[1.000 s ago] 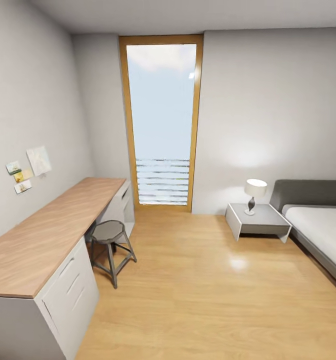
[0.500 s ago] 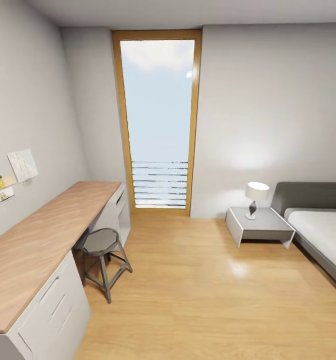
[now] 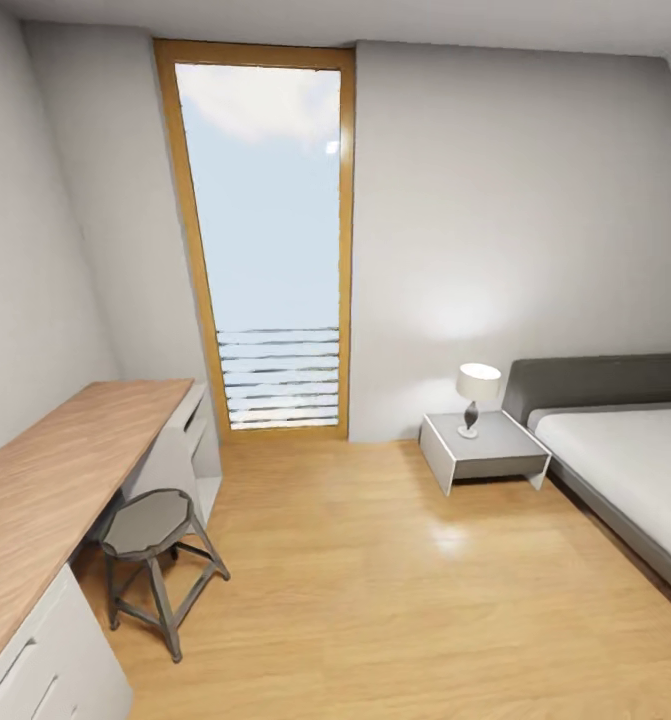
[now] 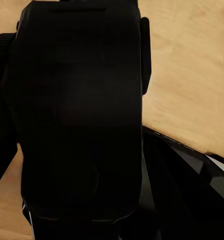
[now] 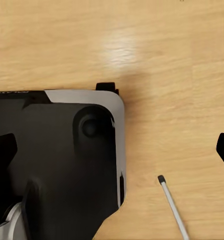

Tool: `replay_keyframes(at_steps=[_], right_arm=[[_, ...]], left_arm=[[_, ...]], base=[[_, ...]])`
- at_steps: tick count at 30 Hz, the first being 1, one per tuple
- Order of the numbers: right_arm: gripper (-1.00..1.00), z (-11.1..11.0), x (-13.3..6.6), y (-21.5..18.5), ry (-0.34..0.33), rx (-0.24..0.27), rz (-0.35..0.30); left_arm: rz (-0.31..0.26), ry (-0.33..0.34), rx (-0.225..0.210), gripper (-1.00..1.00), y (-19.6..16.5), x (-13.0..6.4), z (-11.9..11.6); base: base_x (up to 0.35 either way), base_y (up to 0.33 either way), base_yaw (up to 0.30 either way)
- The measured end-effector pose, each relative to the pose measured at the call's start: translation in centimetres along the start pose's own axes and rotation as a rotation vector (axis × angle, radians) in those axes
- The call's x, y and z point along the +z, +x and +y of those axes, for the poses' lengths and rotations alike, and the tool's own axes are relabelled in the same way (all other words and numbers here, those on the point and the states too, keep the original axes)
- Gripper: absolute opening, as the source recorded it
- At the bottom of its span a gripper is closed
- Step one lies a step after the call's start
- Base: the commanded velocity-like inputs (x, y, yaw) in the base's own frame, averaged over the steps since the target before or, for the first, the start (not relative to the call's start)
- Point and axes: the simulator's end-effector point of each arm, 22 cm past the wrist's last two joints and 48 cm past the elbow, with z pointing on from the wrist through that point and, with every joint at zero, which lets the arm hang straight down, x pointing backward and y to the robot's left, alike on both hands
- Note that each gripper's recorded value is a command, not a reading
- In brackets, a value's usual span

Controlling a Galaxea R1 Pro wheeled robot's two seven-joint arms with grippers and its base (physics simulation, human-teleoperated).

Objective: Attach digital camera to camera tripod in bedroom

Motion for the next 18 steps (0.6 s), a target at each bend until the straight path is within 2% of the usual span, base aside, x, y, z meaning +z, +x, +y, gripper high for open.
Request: replay_keyframes(at_steps=[10, 18], right_arm=[[1.0, 0.0, 0.0, -0.02, 0.0, 0.0, 0.0], [1.0, -0.01, 0.0, 0.04, 0.0, 0.0, 0.001]], left_arm=[[0.0, 0.0, 0.001, -1.0, 0.0, 0.0, -0.01], [0.001, 0.0, -0.001, -1.0, 0.02, 0.0, -0.01]], base=[[0.326, 0.137, -0.283], [0.326, 0.04, -0.284]])
